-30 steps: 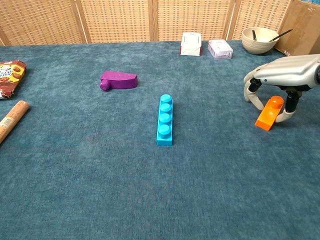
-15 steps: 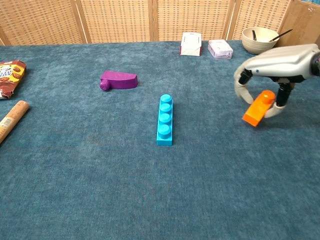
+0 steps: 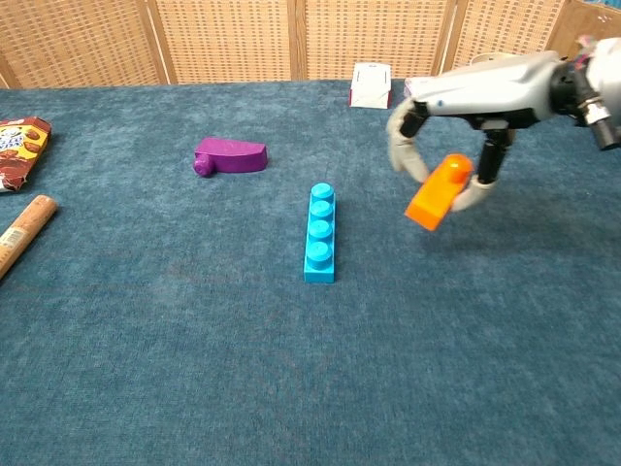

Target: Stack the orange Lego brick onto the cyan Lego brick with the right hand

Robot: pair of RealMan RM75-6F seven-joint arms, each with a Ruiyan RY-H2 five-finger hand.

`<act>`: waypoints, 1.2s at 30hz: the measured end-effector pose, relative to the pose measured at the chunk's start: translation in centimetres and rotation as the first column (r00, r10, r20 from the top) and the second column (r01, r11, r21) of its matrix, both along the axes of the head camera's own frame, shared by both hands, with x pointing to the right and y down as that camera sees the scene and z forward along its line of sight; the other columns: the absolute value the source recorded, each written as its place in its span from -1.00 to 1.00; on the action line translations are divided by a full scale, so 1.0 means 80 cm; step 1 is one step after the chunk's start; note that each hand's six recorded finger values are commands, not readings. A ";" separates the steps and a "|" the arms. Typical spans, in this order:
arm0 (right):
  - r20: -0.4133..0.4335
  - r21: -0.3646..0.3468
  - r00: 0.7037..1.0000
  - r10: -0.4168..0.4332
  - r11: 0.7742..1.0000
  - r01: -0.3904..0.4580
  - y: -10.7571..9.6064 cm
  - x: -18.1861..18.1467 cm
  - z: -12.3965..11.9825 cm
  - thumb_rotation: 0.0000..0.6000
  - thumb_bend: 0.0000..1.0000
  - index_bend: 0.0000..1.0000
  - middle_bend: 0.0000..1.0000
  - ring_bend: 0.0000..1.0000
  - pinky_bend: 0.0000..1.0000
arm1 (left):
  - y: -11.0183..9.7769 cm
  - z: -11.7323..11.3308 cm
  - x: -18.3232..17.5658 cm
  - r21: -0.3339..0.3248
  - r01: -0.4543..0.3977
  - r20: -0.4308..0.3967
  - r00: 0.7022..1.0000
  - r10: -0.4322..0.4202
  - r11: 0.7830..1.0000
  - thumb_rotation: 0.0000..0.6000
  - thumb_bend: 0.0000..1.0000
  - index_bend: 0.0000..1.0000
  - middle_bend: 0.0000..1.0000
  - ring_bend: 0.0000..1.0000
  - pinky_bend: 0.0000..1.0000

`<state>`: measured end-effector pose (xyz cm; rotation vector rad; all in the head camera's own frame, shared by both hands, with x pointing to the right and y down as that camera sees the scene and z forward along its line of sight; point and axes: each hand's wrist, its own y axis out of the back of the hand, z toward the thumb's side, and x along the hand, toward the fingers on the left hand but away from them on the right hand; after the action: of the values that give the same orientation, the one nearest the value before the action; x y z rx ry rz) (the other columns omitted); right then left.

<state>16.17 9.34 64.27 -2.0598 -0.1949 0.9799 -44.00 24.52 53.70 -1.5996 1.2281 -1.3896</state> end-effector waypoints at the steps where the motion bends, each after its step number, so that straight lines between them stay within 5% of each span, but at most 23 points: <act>1: 0.014 -0.002 1.000 -0.014 1.000 0.014 0.001 -0.009 -0.002 1.00 -0.64 0.31 -0.27 -0.70 -0.77 | 0.000 0.000 0.000 -0.002 0.001 0.002 1.000 -0.001 1.000 0.68 -0.44 -0.27 -0.30 -0.54 -0.99; 36: 0.127 0.038 0.971 -0.203 0.979 0.199 0.005 -0.121 -0.003 1.00 -0.64 0.30 -0.26 -0.69 -0.77 | 0.002 0.008 -0.012 -0.035 0.034 0.038 0.999 -0.032 0.999 0.67 -0.44 -0.27 -0.30 -0.54 -0.99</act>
<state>6.52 9.76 64.01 -2.0753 -0.0637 0.7170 -44.93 24.64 54.32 -1.5769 1.2193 -1.4630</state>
